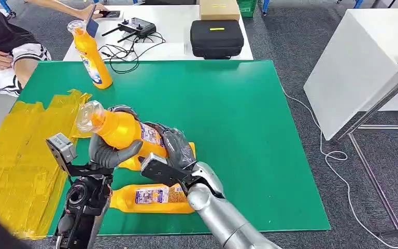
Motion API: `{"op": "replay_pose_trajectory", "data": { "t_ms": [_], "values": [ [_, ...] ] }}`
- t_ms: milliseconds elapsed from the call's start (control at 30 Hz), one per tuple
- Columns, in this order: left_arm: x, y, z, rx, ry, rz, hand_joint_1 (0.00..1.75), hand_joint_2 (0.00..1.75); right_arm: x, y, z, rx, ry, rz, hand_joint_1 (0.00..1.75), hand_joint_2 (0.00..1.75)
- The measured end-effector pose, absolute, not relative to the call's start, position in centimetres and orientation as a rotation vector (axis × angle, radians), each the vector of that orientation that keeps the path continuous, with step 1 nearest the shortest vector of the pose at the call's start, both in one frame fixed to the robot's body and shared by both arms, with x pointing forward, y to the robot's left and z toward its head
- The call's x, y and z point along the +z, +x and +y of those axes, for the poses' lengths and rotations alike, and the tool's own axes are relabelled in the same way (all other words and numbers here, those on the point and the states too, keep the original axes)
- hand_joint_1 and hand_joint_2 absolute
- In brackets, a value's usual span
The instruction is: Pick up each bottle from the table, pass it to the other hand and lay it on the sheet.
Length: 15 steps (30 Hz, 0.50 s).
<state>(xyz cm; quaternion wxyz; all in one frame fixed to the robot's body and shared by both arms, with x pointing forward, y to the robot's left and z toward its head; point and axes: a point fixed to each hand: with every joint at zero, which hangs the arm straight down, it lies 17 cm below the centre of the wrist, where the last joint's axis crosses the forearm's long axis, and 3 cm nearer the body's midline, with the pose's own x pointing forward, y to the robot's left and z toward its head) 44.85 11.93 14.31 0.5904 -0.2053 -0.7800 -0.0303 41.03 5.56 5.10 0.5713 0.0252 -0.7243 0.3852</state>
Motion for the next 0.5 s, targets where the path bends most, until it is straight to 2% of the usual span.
{"op": "replay_pose_trajectory", "data": {
  "t_ms": [67,100,133,267,500],
  "values": [
    [14.2,44.9,12.0,-0.066,-0.476,-1.813,1.75,1.75,5.0,41.1,5.4,0.898,0.058,-1.698,1.75,1.75],
    [14.2,44.9,12.0,-0.063,-0.475,-1.814,1.75,1.75,5.1,41.1,5.3,0.893,0.057,-1.701,0.16,1.75],
    [14.2,44.9,12.0,-0.062,-0.474,-1.815,1.75,1.75,5.2,41.2,5.2,0.888,0.053,-1.705,0.00,1.75],
    [14.1,45.9,13.8,-0.056,-0.317,-1.853,1.75,1.75,5.6,41.7,4.3,0.846,0.039,-1.732,0.00,1.75],
    [14.3,47.6,21.6,-0.348,0.603,-1.885,1.75,1.75,8.1,43.8,-0.1,0.749,-0.081,-1.807,0.00,1.75]
  ]
}}
